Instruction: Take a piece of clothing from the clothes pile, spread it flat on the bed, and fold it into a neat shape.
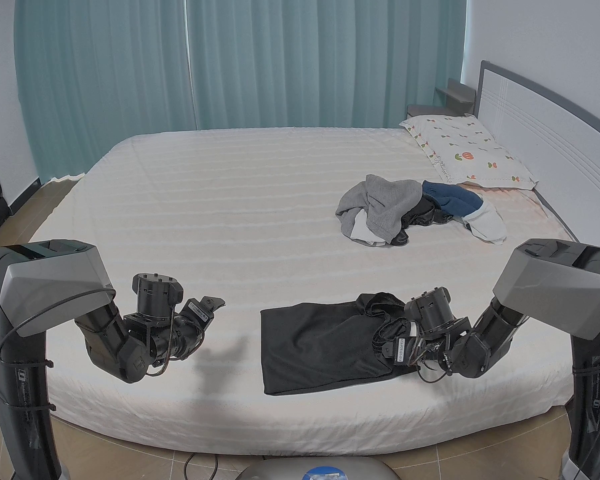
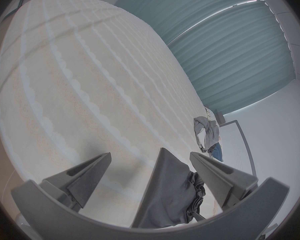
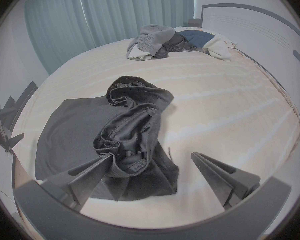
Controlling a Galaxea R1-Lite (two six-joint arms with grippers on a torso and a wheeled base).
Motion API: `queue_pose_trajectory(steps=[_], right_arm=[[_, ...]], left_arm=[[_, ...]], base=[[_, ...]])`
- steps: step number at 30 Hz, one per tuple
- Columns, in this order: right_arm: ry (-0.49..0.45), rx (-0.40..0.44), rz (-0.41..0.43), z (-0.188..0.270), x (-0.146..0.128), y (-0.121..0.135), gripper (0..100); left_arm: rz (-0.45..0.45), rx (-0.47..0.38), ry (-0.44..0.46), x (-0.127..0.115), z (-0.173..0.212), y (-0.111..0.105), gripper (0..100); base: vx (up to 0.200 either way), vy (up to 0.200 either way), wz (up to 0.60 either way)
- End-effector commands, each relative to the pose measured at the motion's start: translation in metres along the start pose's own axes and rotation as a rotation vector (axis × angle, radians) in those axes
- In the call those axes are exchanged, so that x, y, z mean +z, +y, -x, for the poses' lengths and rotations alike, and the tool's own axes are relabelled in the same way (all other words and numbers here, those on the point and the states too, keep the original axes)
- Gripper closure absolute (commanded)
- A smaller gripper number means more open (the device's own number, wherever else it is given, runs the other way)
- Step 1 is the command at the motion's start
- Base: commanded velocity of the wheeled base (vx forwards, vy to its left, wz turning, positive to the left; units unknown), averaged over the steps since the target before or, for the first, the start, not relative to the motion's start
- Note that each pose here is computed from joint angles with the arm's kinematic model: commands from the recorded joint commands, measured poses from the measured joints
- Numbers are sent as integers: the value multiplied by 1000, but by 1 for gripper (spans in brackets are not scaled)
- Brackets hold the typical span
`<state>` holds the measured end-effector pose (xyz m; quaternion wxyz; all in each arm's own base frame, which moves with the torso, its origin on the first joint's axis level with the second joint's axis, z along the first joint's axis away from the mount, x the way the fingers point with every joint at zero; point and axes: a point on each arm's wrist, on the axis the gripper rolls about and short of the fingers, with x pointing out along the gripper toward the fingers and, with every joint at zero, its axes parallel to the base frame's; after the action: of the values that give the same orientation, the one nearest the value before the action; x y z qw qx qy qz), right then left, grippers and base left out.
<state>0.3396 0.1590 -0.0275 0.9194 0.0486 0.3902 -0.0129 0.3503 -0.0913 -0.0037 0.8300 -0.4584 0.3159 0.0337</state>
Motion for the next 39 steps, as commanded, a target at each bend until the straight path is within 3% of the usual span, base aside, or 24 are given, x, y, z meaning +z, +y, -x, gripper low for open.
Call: queue_pose_trajectory(steps=[1,5,10,18,24,29,39], right_arm=[[10,-42,-39,15,5,-28,0],[55,-72,-71,16,-2,-48,0],[78,-41,-101,22,-8,-61,0],[-37,147,-188,43,8,-69,0],[27,298,-296,28,2,-67,0],[-13,326,-282,-3,-2,-59,0],[23,307,-238,-7,-10,-62,0]], left_arm=[[-3,4,2,0,0,1,0],[-3,3,1,0,0,1,0],[-4,4,2,0,0,1,0],[-4,4,2,0,0,1,0],[-4,3,1,0,0,1,0],[-4,6,5,-1,0,1,0],[-4,10,7,-2,2,3,0]], base=[[0,0,0],[0,0,0],[0,0,0],[0,0,0],[0,0,0],[0,0,0],[0,0,0]])
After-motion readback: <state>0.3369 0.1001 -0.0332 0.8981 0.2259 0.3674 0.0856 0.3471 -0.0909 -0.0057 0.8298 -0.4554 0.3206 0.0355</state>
